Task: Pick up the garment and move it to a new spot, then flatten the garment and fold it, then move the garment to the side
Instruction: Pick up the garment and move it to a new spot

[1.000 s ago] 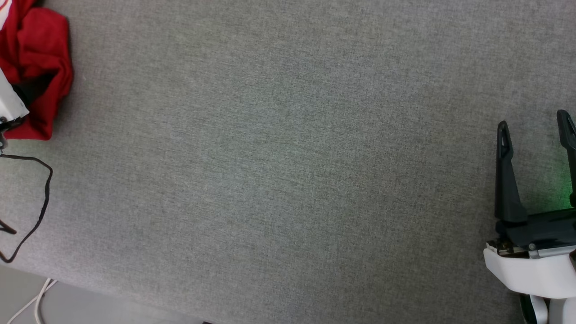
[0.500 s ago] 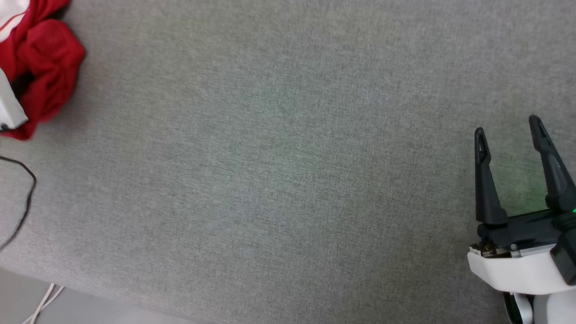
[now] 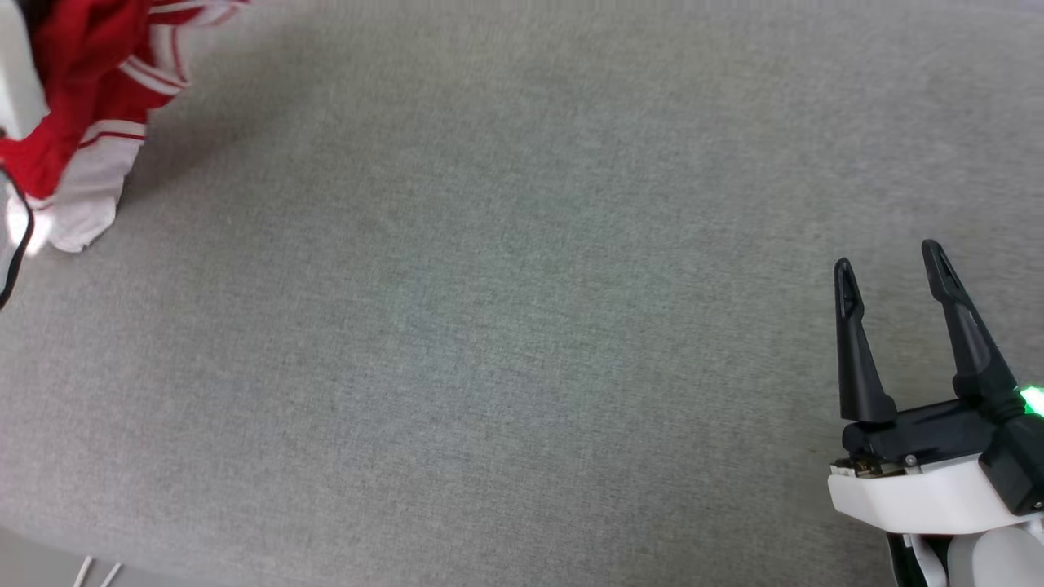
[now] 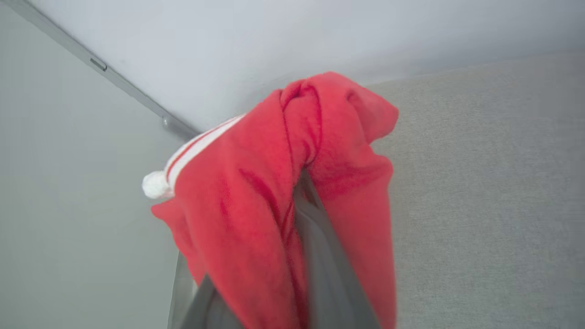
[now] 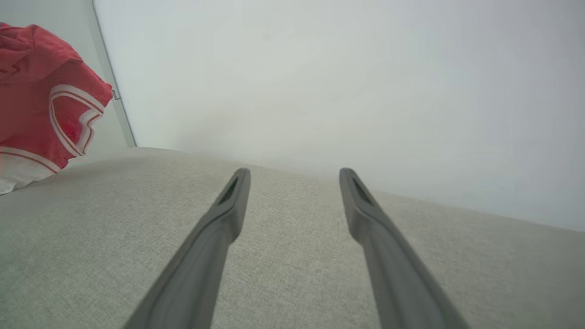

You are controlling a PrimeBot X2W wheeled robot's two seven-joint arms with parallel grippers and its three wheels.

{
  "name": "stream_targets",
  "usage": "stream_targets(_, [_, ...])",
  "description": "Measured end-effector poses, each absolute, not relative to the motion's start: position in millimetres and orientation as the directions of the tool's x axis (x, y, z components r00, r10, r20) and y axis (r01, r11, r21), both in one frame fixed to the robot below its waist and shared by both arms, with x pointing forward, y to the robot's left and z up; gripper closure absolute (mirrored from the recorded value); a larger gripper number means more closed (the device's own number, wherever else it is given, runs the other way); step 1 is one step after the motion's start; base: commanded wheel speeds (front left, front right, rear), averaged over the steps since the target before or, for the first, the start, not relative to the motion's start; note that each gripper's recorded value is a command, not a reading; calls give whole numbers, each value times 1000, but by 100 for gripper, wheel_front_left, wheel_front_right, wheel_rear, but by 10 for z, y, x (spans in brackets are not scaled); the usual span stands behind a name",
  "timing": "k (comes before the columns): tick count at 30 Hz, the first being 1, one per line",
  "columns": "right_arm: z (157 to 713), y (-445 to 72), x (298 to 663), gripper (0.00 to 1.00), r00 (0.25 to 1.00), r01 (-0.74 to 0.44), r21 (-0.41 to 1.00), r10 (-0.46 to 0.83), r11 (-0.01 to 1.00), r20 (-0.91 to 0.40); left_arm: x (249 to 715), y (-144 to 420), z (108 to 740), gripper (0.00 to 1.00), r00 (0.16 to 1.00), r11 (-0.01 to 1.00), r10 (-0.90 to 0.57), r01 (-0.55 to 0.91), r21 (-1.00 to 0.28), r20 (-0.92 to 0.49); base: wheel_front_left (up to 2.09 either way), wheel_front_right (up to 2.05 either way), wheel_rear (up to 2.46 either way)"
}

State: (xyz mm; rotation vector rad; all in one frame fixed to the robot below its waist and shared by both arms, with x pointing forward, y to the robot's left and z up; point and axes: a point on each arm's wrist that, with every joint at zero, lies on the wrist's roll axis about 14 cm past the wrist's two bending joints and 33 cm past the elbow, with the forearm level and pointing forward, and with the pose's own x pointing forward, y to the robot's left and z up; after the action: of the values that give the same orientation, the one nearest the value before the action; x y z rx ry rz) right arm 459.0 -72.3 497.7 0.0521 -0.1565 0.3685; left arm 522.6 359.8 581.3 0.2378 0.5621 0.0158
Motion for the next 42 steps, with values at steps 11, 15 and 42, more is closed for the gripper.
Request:
stream_targets(11, [5276,-1111,4373,0,944,-268,27,257,963,206,5512,2260,6572,100,898,877,-215,351,329,-384,0,0,0])
stream_targets(15, [5327,-1311,4268,0,956,-214,26,205,976,208,5557,1731,6738,100,877,822,-333,450,349,-347,0,0,0])
stream_targets(42, [5241,-2001,3984,0,988,-12,10,10,1000,153,4254,-393,4358,100,254,381,-707,923,-54,-660,0,0,0])
